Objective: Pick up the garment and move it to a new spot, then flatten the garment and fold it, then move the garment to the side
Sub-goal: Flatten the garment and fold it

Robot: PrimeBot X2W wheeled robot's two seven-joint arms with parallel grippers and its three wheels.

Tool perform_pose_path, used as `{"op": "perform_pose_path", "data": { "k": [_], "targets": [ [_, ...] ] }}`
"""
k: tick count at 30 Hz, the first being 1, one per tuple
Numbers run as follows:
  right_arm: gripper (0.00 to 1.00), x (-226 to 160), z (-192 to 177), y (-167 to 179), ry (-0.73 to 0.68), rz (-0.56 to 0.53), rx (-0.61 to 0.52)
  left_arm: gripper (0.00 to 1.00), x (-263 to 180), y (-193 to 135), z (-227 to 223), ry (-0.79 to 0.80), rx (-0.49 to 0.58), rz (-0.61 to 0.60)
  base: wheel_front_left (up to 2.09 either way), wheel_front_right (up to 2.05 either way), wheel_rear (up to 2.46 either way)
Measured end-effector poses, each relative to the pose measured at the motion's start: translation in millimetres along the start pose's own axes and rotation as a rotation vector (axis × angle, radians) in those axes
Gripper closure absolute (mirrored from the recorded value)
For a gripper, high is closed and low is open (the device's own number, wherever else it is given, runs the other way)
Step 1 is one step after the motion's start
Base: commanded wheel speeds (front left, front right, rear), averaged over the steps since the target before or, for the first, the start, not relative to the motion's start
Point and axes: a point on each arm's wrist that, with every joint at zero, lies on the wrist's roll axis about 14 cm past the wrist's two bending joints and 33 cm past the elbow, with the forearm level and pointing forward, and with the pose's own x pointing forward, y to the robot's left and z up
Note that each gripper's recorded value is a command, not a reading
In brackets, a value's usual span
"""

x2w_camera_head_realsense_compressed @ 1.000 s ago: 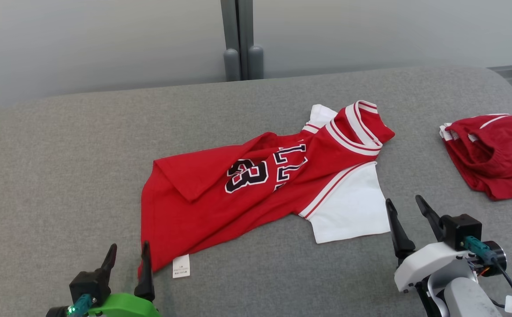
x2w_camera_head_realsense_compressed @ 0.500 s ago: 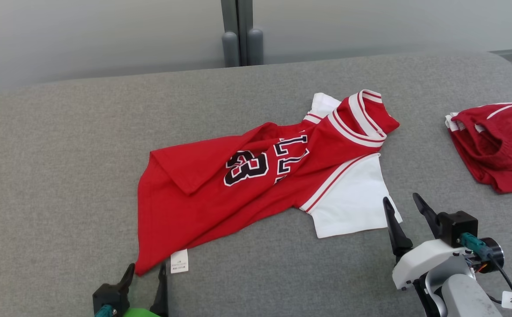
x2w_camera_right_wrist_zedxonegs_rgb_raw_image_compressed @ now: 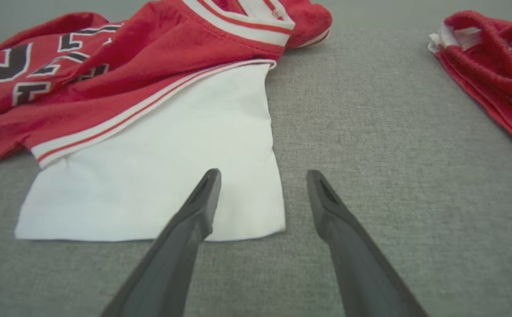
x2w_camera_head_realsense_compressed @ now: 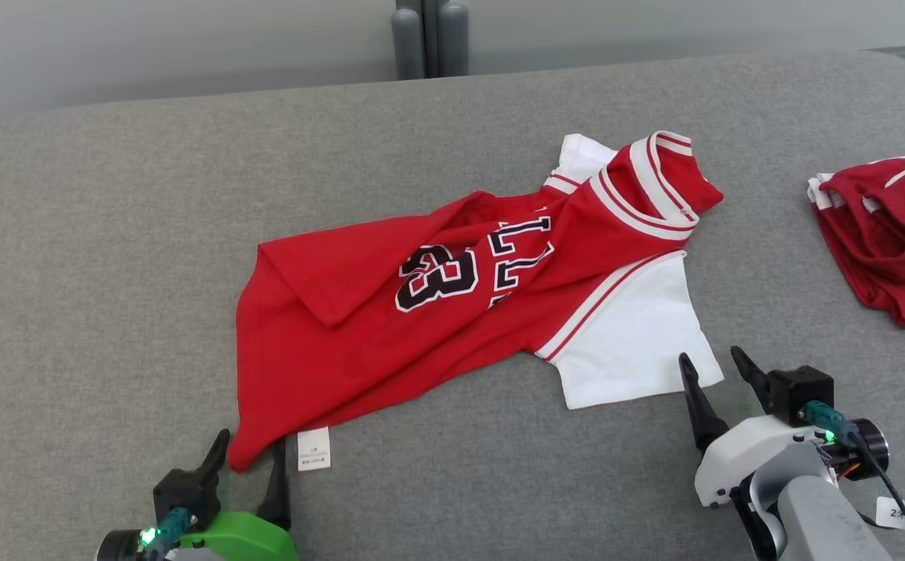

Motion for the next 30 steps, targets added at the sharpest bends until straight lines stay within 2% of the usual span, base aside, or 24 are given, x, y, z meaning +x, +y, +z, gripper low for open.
{"op": "perform_pose_path", "data": {
  "k": [5, 17, 18, 19, 20, 30],
  "targets": [
    [0.0, 3.2, -19.0, 1.0, 0.064, 0.004, -0.001, 0.0, 1.8, 1.3, -2.8, 0.01, -0.005, 0.004, 0.0, 0.0, 0.0],
    [0.0, 10.9, -26.1, 5.2, 0.095, 0.017, -0.001, 0.0, 4.2, 2.6, 1.2, -0.002, -0.003, 0.006, 0.0, 0.0, 0.0],
    [0.05, 10.9, -27.2, 5.7, 0.099, 0.019, -0.003, 0.03, 4.0, 2.2, 0.4, 0.001, -0.003, 0.005, 0.0, 0.0, 0.0],
    [0.68, 11.1, -28.2, 6.3, 0.103, 0.022, -0.004, 0.54, 3.7, 1.4, -1.1, 0.005, -0.004, 0.002, 0.0, 0.0, 0.0],
    [1.0, 11.4, -28.5, 6.7, 0.105, 0.024, -0.005, 1.0, 3.5, 0.1, -2.4, 0.01, -0.006, -0.001, 0.0, 0.0, 0.0],
    [1.0, 6.9, -18.0, 9.0, 0.071, 0.017, 0.046, 1.0, -1.2, -4.8, 5.6, -0.018, -0.019, -0.024, 0.0, 0.0, 0.0]
  ]
}}
